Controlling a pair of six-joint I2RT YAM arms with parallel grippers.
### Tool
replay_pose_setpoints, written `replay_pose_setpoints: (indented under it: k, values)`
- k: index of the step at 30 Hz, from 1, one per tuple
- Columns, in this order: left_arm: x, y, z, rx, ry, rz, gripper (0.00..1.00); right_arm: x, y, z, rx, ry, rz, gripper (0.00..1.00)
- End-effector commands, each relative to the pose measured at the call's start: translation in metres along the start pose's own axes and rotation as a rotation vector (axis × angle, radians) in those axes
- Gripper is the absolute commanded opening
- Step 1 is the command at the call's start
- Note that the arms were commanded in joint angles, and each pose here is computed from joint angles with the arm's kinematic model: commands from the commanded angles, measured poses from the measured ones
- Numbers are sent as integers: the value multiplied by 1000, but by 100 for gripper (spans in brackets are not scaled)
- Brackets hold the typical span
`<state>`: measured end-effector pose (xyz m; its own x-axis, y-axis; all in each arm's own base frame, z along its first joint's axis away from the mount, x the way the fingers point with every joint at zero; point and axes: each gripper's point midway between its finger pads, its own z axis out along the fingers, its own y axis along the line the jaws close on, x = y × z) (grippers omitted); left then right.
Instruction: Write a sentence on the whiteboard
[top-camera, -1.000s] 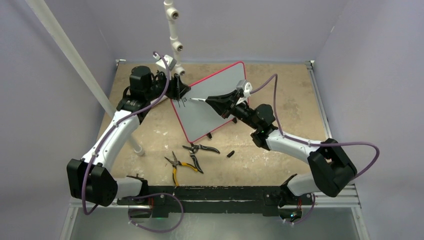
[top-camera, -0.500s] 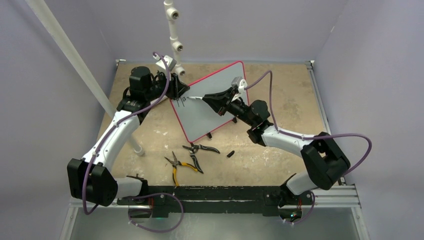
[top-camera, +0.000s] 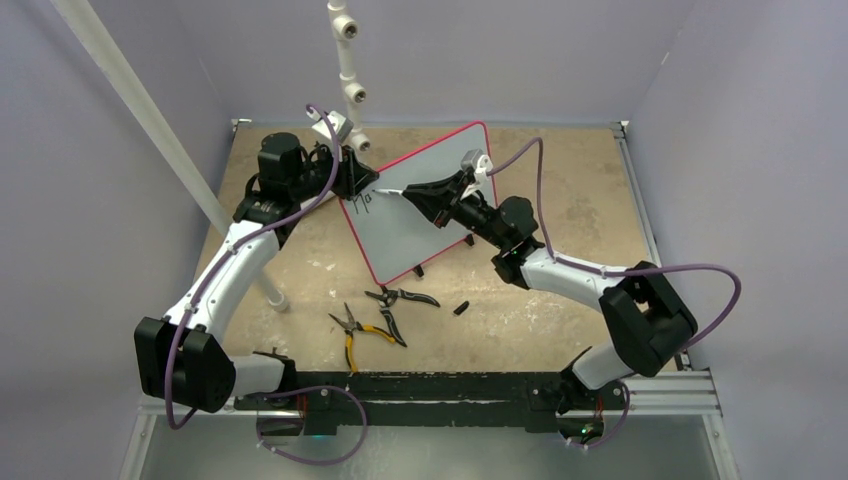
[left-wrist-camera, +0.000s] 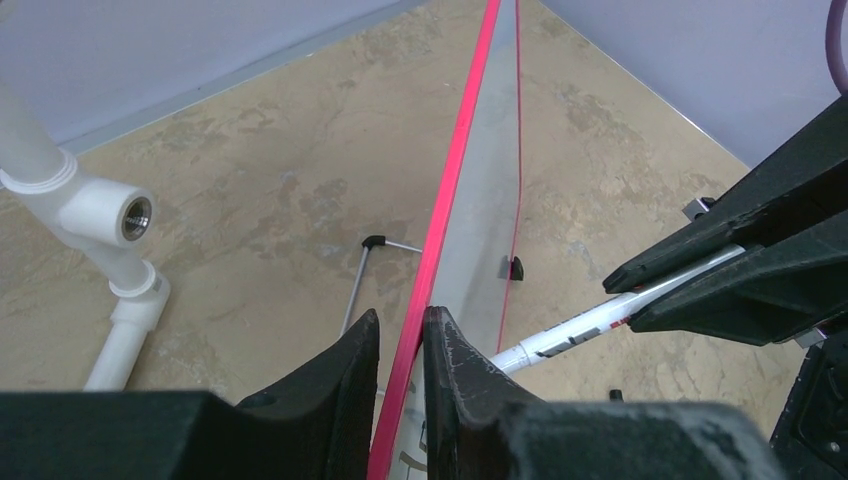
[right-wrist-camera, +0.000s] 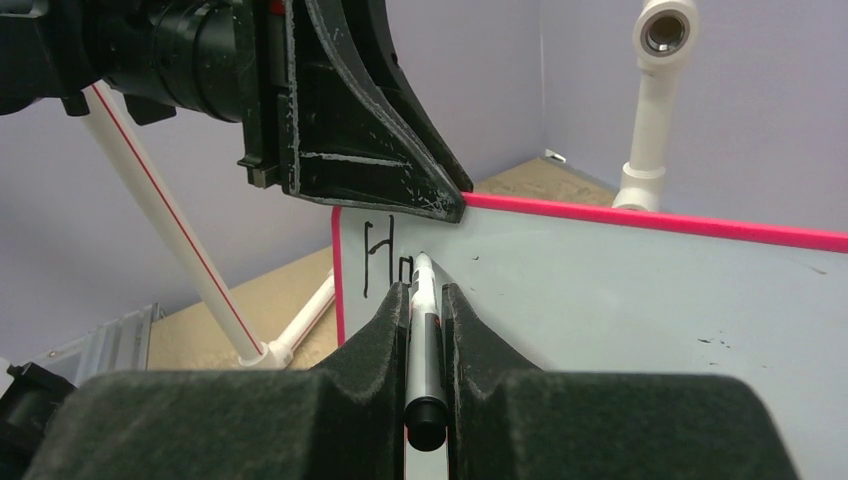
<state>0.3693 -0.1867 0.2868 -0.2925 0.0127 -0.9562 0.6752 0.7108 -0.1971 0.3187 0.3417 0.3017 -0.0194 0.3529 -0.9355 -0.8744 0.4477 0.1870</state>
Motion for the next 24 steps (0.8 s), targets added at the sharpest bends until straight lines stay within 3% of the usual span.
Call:
replay_pose_setpoints:
  k: [1, 24]
  values:
    - [-8, 8, -1, -23, -36, 21, 18, -16, -1, 10, 1, -39, -11, 0]
    - [-8, 8, 0, -22, -39, 18, 17, 32, -13, -22, 92, 67, 61, 0]
